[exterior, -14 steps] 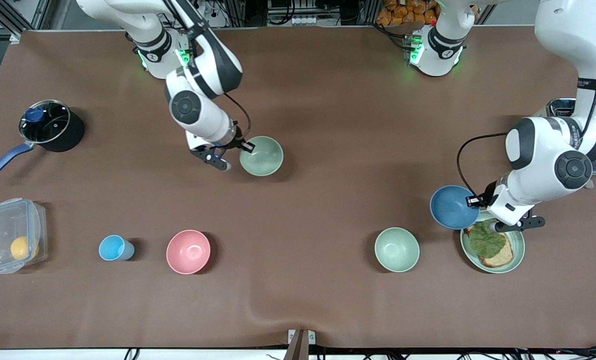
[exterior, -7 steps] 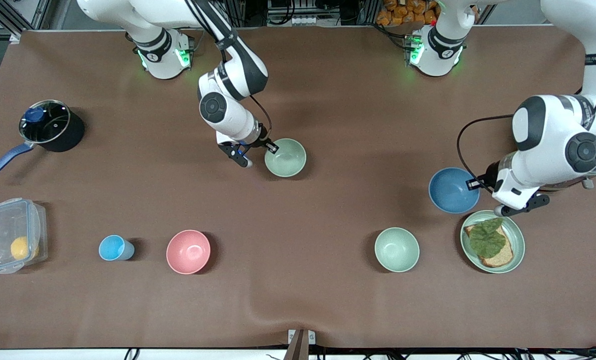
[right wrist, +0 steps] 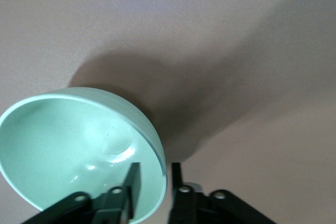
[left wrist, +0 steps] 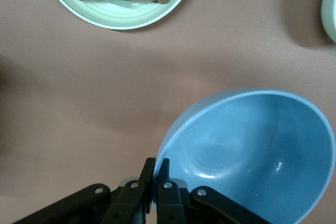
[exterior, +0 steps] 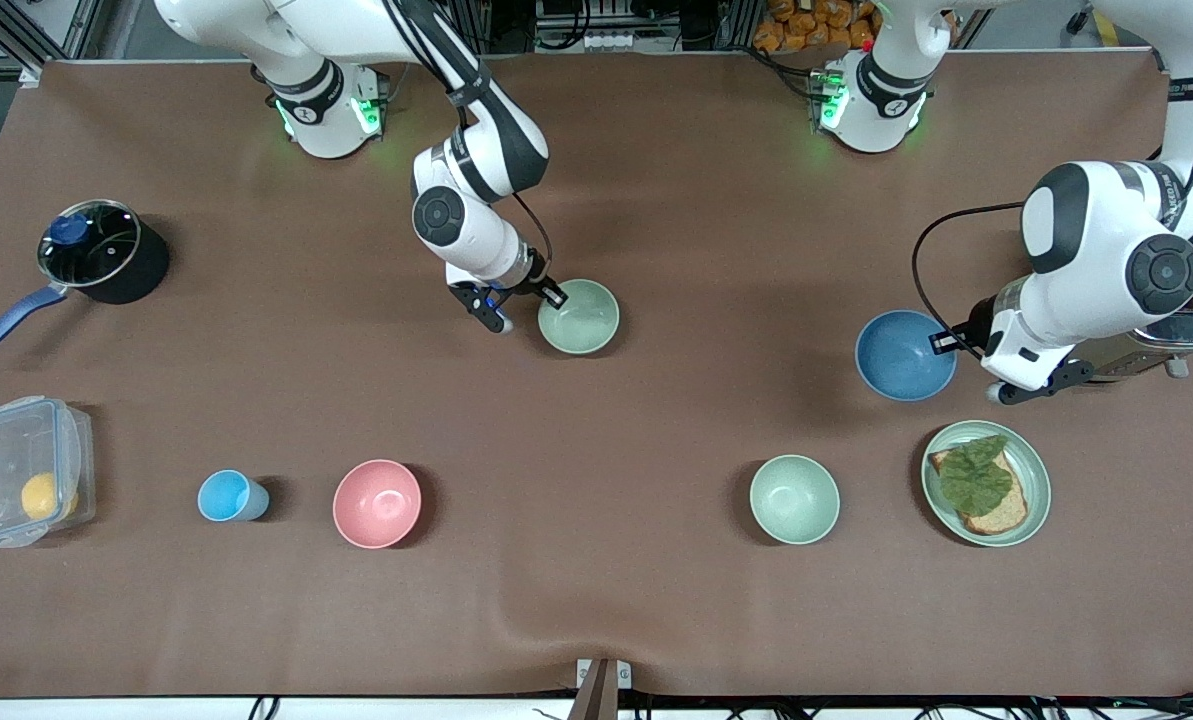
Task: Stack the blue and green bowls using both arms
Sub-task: 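Lift the green bowl with the right gripper while the left gripper lifts the blue bowl, then lower the green bowl with the right gripper while the left gripper brings the blue bowl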
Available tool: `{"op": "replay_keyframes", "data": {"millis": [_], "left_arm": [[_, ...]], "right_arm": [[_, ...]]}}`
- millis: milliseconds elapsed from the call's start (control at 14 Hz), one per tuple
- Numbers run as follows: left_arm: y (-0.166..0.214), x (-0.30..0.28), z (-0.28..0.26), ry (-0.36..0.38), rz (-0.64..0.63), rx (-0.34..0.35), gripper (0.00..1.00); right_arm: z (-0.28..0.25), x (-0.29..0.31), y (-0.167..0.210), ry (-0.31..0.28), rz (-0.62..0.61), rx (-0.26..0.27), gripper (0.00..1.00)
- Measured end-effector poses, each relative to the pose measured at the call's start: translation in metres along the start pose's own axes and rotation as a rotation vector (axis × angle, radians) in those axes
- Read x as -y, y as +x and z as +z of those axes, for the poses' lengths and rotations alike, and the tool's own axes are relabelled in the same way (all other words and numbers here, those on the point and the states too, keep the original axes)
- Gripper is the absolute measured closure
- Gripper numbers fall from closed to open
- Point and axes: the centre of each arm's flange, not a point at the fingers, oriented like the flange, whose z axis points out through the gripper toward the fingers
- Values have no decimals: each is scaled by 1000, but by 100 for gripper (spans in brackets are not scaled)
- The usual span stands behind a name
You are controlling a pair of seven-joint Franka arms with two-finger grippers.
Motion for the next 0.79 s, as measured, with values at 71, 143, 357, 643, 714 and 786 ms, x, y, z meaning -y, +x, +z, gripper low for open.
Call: {"op": "replay_keyframes", "data": {"millis": [71, 143, 357, 643, 714, 786], "left_arm": [[0, -1, 0, -9, -4, 2, 95], [-1, -4, 0, -16, -4, 5, 95], [-16, -41, 2, -44, 22, 14, 95], [-41, -98, 1, -110, 12, 31, 95], [-46, -111, 0, -130, -10, 34, 95], [-52, -125, 1, -138, -26, 39, 95]], "right_arm": [[-2, 2, -1, 5, 4, 1, 51], [-4, 6, -1, 11, 14, 3, 39], [-16, 19, -5, -21, 147, 46, 10], [-62, 41, 29, -78, 277, 130, 0], [-73, 41, 48, -73, 300, 139, 0], [-82, 40, 66, -62, 315, 144, 0]]}}
